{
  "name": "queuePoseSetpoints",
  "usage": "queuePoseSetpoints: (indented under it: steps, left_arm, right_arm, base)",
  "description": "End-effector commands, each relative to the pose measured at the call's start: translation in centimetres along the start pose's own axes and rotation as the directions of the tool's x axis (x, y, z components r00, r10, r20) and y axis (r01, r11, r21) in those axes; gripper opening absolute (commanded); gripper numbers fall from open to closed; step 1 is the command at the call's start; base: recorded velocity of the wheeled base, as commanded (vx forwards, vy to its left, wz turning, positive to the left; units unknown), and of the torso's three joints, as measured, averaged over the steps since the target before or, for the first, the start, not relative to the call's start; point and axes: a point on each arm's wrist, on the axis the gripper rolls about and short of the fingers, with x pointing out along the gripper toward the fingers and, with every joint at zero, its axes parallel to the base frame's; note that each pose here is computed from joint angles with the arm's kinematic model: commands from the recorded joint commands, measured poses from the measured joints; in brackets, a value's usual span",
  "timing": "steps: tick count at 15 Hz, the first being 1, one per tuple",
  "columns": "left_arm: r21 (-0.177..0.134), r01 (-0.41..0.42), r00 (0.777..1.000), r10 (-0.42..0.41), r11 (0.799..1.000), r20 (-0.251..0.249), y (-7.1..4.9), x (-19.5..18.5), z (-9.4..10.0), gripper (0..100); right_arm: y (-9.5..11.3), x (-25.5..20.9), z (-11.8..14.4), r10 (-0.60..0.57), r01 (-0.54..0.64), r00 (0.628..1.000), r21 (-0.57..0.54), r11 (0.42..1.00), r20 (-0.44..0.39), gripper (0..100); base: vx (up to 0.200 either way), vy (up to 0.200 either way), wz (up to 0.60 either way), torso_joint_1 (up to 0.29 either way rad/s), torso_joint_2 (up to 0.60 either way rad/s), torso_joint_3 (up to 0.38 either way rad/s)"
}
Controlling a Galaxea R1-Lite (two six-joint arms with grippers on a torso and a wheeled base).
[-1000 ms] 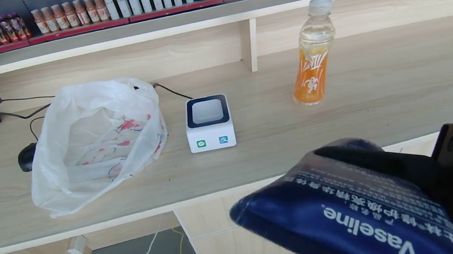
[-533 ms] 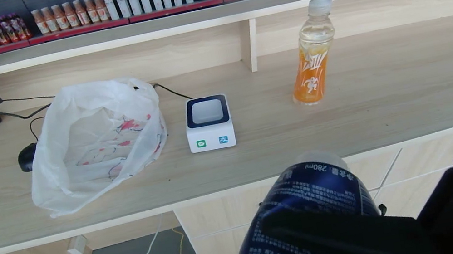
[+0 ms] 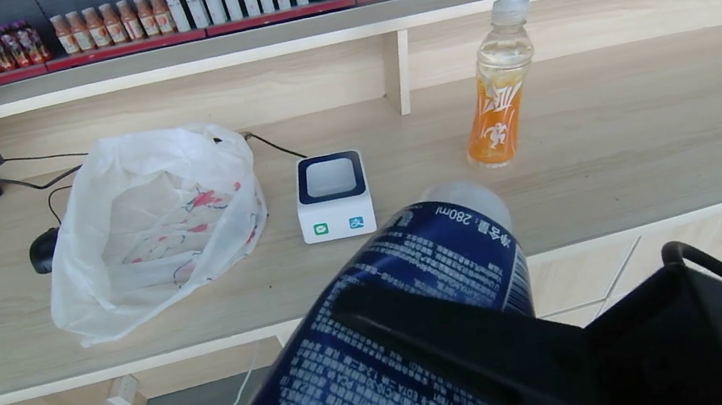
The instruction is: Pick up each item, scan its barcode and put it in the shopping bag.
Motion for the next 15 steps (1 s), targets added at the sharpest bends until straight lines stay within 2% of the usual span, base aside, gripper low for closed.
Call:
queuePoseSetpoints:
  steps: [1, 5, 15]
  left_arm:
    - [0.000, 0.000, 1.000, 0.000, 1.000, 0.000, 0.0, 0.0, 0.0, 100]
    - [0.000, 0.000, 1.000, 0.000, 1.000, 0.000, 0.0, 0.0, 0.0, 100]
    - [0.000, 0.000, 1.000, 0.000, 1.000, 0.000, 0.0, 0.0, 0.0, 100]
  right_arm:
    - [1.1, 0.3, 0.2, 0.031, -0.031, 1.000, -0.004, 1.000, 0.007, 0]
    - [1.0, 0.3, 0.6, 0.029, -0.027, 0.999, -0.070, 0.997, 0.028, 0]
    - [1.0, 0.6, 1.7, 0.016, -0.002, 0.996, -0.159, 0.987, 0.085, 0]
  base:
    - [0.000, 0.000, 0.00, 0.000, 0.00, 0.000]
    - [0.000, 0.000, 0.00, 0.000, 0.00, 0.000]
    - [0.000, 0.000, 0.00, 0.000, 0.00, 0.000]
